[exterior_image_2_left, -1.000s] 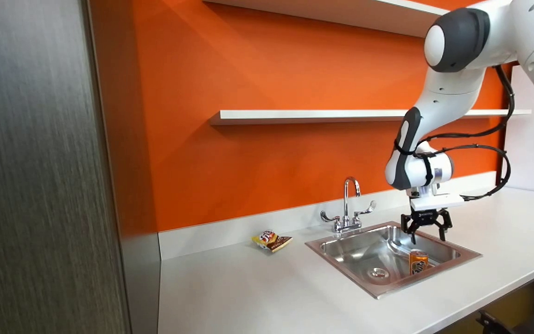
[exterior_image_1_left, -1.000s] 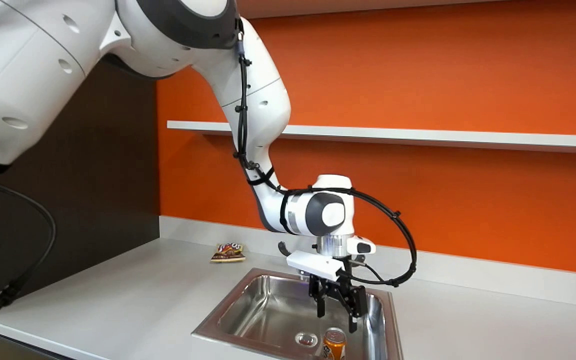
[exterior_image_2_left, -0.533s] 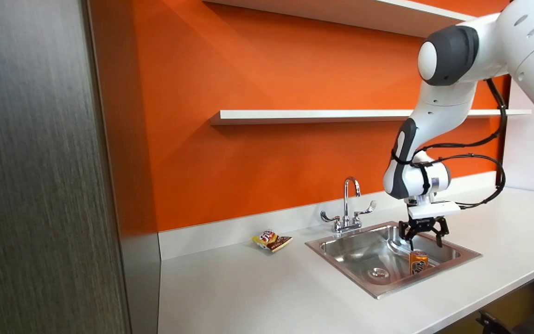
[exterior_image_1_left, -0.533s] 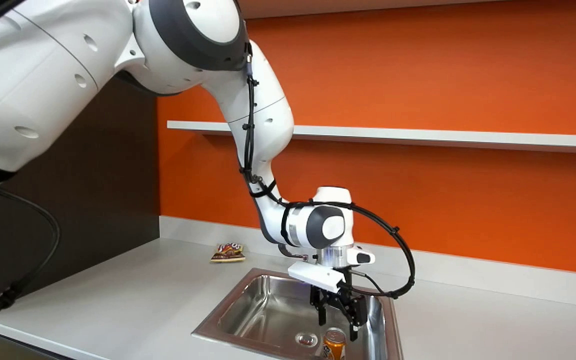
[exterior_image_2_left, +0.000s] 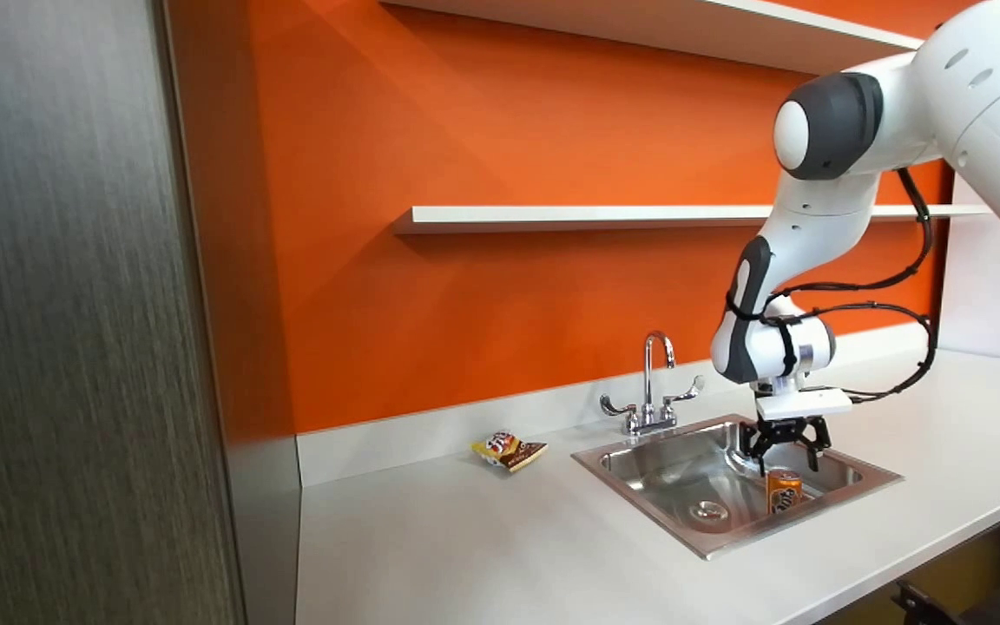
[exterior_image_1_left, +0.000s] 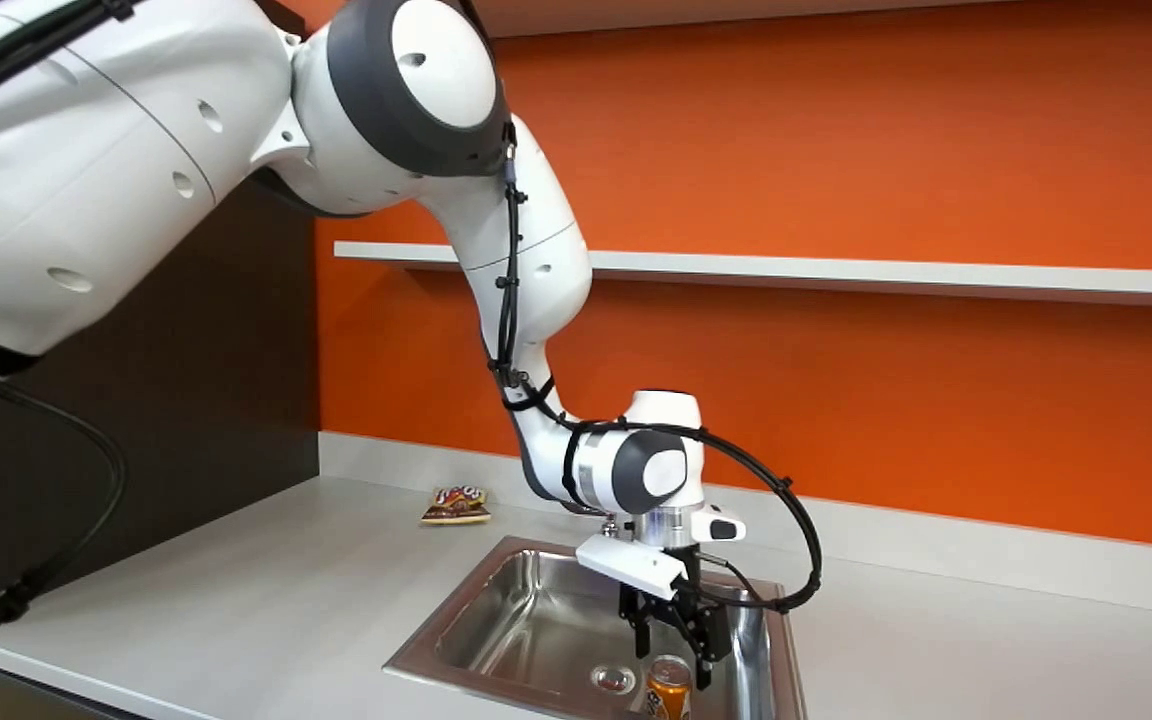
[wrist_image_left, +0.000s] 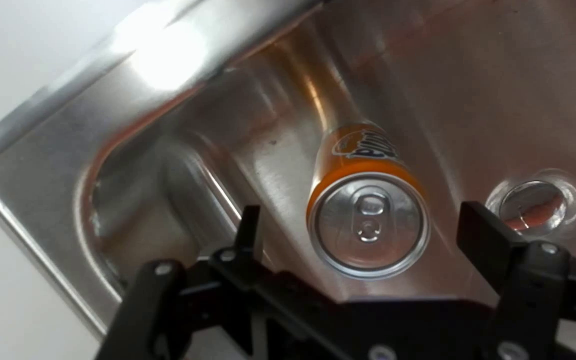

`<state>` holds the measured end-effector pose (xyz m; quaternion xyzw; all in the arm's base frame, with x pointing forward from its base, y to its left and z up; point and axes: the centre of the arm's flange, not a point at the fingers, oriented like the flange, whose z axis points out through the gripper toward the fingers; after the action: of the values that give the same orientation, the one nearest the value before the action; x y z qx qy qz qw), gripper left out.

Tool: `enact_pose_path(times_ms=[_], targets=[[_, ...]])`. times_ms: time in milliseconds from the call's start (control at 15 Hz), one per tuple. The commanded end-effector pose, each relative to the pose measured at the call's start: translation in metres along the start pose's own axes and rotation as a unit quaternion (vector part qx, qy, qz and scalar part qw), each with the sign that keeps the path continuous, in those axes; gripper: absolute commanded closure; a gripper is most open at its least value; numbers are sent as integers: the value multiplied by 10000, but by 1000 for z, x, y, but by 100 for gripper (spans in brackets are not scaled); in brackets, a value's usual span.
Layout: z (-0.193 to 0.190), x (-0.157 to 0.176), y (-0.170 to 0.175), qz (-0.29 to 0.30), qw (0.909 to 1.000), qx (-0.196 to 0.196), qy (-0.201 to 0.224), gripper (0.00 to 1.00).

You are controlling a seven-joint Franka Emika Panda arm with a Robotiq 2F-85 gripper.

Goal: Remove the can from the sink

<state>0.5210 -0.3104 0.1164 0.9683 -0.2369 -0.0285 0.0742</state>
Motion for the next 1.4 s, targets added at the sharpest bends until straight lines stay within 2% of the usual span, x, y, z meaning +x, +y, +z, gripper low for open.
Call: enact_pose_path(times_ms=[0, 800, 867, 1000, 1200, 1333], targets=[[8, 12, -2, 10, 10000, 79, 42, 0], [25, 14, -8, -36, 10000, 29, -56, 0], [26, 15, -9, -38, 10000, 28, -60, 19], [28, 15, -9, -32, 10000, 24, -66, 32], [27, 16, -11, -26, 10000, 31, -64, 58], [23, 16, -13, -35, 10000, 41, -48, 61]])
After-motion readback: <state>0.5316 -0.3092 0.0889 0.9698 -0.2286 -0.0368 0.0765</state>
